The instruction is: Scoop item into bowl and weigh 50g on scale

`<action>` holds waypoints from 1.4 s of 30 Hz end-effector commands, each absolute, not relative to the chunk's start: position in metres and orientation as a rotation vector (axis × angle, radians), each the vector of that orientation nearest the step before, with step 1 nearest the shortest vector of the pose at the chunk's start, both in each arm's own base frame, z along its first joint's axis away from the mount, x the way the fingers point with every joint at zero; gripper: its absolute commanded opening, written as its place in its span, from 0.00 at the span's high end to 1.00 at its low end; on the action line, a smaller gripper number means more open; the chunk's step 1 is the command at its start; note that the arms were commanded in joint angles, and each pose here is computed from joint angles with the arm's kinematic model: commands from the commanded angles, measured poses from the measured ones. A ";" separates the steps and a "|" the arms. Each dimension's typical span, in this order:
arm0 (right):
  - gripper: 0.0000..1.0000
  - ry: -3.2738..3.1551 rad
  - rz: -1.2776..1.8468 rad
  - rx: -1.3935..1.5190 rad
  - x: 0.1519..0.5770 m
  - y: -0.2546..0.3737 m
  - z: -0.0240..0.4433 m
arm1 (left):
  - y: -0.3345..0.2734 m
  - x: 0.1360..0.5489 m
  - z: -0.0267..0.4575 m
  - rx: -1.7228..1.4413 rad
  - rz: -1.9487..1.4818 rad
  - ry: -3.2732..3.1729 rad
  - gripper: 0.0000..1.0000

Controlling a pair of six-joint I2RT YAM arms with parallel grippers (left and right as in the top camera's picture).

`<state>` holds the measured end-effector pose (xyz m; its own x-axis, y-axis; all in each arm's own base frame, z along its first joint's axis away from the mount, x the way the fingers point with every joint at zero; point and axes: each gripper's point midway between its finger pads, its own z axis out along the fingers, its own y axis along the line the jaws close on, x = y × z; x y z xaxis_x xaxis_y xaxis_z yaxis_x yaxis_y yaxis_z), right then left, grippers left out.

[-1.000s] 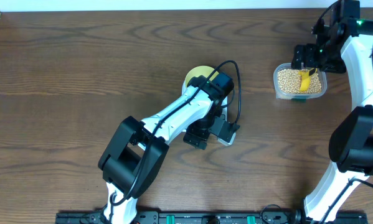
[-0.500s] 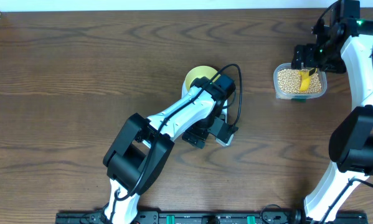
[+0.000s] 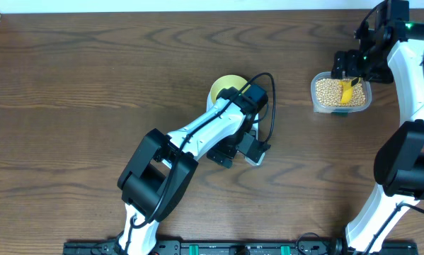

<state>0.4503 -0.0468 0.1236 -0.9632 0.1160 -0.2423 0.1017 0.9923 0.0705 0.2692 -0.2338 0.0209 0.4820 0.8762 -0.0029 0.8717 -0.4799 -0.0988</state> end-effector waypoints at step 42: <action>0.01 2.878 0.089 0.154 0.454 -0.047 0.126 | -0.234 0.262 0.012 -2.626 0.146 -1.463 0.02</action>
